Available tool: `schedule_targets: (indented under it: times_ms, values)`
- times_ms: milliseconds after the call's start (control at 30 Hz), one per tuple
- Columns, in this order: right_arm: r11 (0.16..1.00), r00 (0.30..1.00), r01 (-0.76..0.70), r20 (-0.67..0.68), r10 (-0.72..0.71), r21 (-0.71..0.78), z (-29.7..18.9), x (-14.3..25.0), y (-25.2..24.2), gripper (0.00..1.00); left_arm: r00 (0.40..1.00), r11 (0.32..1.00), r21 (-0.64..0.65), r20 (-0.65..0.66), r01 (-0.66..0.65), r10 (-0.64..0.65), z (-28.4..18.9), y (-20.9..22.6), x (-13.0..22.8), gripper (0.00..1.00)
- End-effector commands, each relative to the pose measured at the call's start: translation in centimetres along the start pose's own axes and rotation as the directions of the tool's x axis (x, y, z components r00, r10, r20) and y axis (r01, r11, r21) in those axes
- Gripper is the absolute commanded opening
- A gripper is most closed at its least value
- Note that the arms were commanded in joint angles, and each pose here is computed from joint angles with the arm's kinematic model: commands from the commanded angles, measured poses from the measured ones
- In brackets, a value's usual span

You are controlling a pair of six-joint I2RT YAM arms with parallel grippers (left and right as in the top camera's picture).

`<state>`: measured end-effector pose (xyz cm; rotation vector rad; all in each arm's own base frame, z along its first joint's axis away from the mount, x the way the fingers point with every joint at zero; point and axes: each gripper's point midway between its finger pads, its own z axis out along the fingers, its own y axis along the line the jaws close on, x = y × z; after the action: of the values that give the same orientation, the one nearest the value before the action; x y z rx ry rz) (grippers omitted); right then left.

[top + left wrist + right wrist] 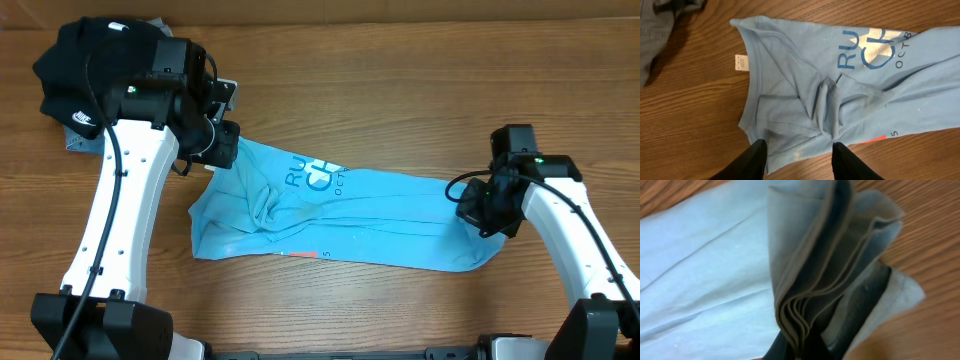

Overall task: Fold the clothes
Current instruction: 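Fold the strip's right end leftward over itself with the right gripper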

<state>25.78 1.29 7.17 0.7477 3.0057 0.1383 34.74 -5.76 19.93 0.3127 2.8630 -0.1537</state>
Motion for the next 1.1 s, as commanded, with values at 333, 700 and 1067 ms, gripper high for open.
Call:
schedule_targets:
  times_ms: [333,700,1067]
  values:
    - [0.993,0.996,0.047,0.08,-0.038,-0.11,-1.8,-1.7,2.4,0.51,1.0,1.0,-0.002,0.014,-0.028,0.028,-0.3,0.1,-0.3,0.47]
    - [0.992,0.999,-0.031,0.007,0.032,-0.122,0.3,-2.5,-2.3,0.67,0.999,1.0,-0.004,0.027,-0.029,0.029,-0.4,0.1,-0.6,0.48]
    - [0.958,0.992,-0.013,-0.127,-0.024,-0.287,2.3,2.6,-0.2,0.04,0.999,1.0,-0.006,0.018,-0.028,0.028,-0.3,0.2,-0.4,0.48]
